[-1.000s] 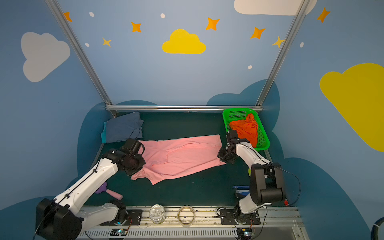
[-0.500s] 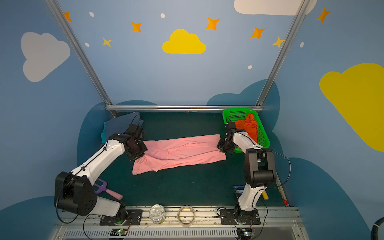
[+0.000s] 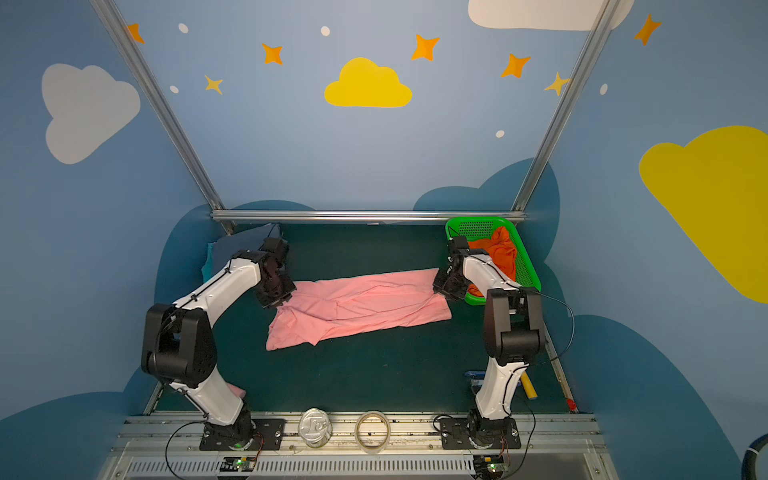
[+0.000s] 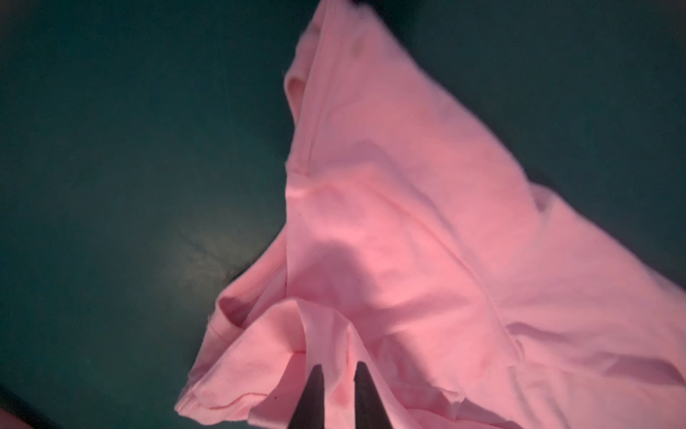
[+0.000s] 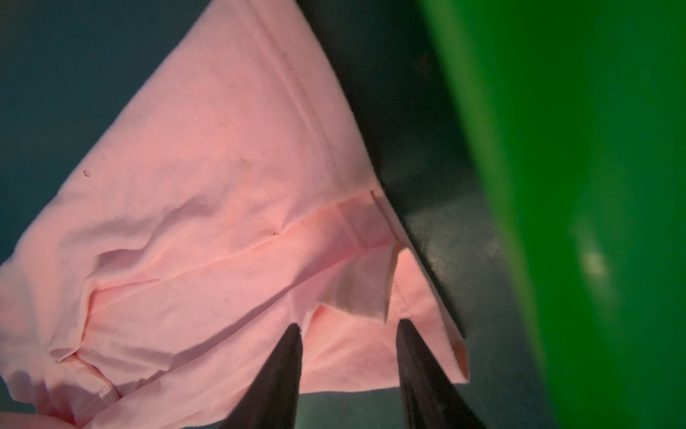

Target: Fold and stack the t-shirts

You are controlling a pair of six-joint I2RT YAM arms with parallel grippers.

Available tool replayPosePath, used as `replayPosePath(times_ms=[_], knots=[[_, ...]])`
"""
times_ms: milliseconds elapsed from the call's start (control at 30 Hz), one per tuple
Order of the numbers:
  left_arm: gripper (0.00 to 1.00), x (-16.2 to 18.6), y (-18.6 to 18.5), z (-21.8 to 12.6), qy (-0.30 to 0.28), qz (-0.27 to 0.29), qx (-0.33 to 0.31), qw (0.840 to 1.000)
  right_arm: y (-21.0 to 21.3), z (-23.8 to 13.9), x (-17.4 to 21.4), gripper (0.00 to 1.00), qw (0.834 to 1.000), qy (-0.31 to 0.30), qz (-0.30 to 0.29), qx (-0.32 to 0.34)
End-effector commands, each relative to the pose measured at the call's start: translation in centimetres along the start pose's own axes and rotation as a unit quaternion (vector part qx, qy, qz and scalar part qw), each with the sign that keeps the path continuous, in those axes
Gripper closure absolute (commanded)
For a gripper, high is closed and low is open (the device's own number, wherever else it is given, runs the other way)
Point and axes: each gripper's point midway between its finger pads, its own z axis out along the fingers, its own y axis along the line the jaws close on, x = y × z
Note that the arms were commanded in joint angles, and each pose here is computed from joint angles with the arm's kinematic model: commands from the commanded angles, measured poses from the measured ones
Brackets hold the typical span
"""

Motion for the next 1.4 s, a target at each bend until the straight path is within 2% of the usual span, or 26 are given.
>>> replayPosePath(times_ms=[0,100,233,367,433,533,567,767,967,1000,1067,1167,1367], knots=[[0.79,-2.2,1.4,0.4,-0.001,-0.002,-0.046,0.999,0.7,-2.3,-0.4,0.57,0.999,-0.025,-0.02,0.008],[0.82,-2.9,1.7,0.5,0.014,-0.017,-0.054,0.998,2.7,-4.5,0.3,0.57,0.997,-0.051,-0.055,-0.01],[0.81,-1.2,0.4,-1.1,0.006,-0.003,-0.002,1.0,5.4,-6.5,3.2,0.61,0.987,-0.083,-0.137,-0.013],[0.77,2.6,0.2,-2.8,0.002,0.04,0.021,0.999,7.5,-6.2,7.4,0.81,0.974,-0.082,-0.209,-0.022],[0.69,4.8,0.0,-2.9,0.007,0.06,0.037,0.997,8.1,-5.6,9.1,0.83,0.97,-0.076,-0.229,-0.023],[0.52,8.1,-0.2,-1.9,0.024,0.085,0.045,0.995,9.0,-4.5,11.1,0.83,0.967,-0.06,-0.247,-0.032],[0.49,8.8,-0.3,-1.4,0.029,0.089,0.044,0.995,9.3,-4.2,11.6,0.83,0.965,-0.054,-0.252,-0.037],[0.54,11.5,-0.6,2.0,0.06,0.115,0.012,0.991,11.6,-1.9,14.6,0.88,0.956,-0.006,-0.287,-0.058],[0.51,11.7,-0.6,4.8,0.069,0.131,-0.03,0.989,11.8,-1.6,14.8,0.88,0.955,-0.005,-0.293,-0.055],[0.55,11.7,-0.6,5.2,0.072,0.133,-0.035,0.988,11.8,-1.7,14.7,0.88,0.954,-0.006,-0.294,-0.053],[0.8,11.6,-0.7,5.6,0.073,0.135,-0.046,0.987,11.7,-1.7,14.6,0.88,0.954,-0.008,-0.295,-0.05],[0.94,10.8,-1.0,5.4,0.064,0.14,-0.061,0.986,11.5,-1.4,14.6,0.88,0.955,-0.006,-0.293,-0.046],[0.96,7.6,-3.3,2.5,0.024,0.159,-0.055,0.985,11.5,-1.0,14.6,0.88,0.956,-0.002,-0.29,-0.046]])
